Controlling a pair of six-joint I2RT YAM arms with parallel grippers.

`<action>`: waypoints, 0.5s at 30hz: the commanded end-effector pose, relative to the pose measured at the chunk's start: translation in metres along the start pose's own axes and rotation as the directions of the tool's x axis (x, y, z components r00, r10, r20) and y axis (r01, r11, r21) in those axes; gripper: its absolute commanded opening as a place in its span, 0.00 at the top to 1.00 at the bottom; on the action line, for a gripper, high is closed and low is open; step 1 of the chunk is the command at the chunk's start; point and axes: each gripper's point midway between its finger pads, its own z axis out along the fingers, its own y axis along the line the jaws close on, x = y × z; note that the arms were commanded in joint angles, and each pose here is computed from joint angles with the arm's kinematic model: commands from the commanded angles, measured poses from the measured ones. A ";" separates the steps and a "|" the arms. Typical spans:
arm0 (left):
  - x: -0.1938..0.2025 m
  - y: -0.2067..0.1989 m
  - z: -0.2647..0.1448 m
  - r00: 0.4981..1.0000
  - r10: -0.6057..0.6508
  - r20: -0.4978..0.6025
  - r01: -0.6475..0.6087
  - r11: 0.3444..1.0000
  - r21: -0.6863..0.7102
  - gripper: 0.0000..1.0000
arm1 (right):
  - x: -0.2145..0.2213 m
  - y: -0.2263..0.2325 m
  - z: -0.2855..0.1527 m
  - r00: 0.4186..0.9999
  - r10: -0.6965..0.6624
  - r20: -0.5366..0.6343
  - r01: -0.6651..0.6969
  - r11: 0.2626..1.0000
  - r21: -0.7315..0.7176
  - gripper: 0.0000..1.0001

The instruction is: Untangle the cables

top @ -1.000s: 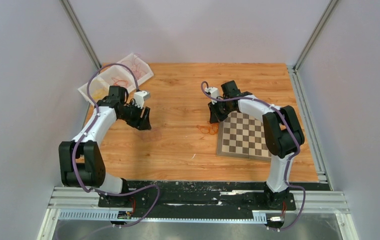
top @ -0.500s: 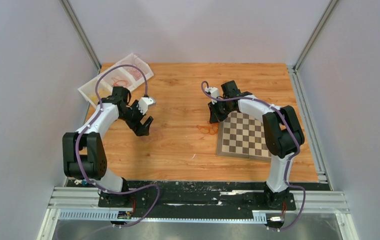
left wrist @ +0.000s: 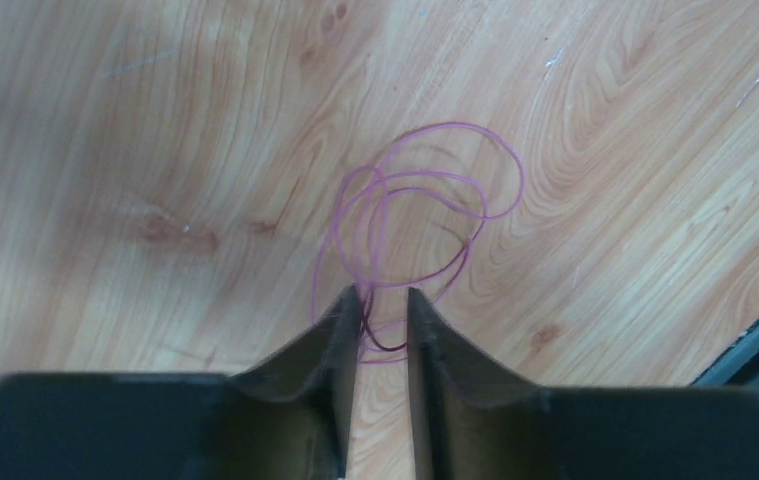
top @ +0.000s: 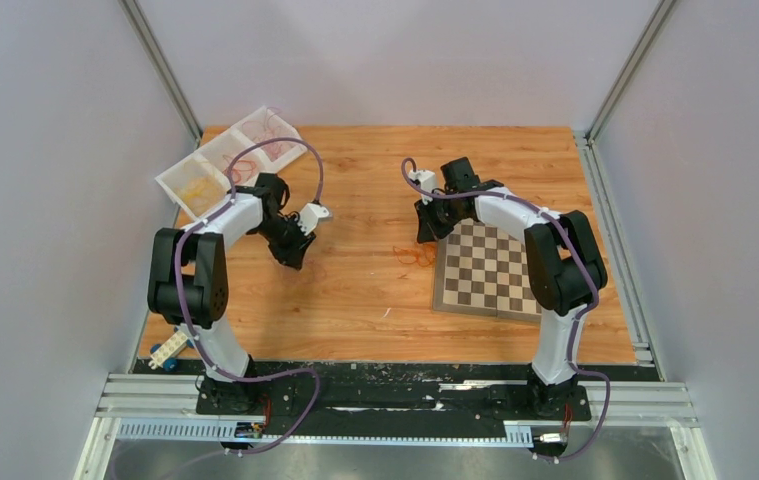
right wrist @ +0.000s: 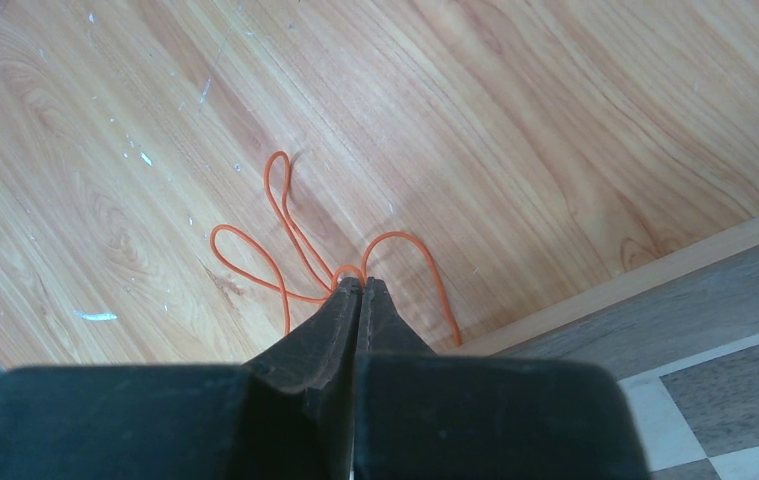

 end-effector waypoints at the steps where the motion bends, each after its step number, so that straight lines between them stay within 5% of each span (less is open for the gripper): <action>1: -0.016 0.006 -0.019 1.000 0.005 0.028 -0.004 0.999 -0.031 0.80 | -0.015 0.000 -0.004 0.999 -0.008 0.034 0.008 1.000 -0.003 1.00; 4: -0.041 0.010 -0.042 0.990 -0.053 0.133 0.058 0.998 -0.036 1.00 | -0.014 0.000 -0.004 0.999 -0.012 0.032 0.012 1.000 -0.003 1.00; 9: -0.097 0.044 -0.107 0.927 -0.107 0.359 0.157 0.981 -0.111 1.00 | -0.011 0.003 -0.004 1.000 -0.012 0.028 0.013 1.000 -0.019 1.00; 15: -0.147 0.109 -0.186 0.742 -0.232 0.629 0.420 0.892 -0.167 1.00 | 0.000 0.008 -0.008 1.000 -0.029 0.009 0.029 0.999 -0.038 1.00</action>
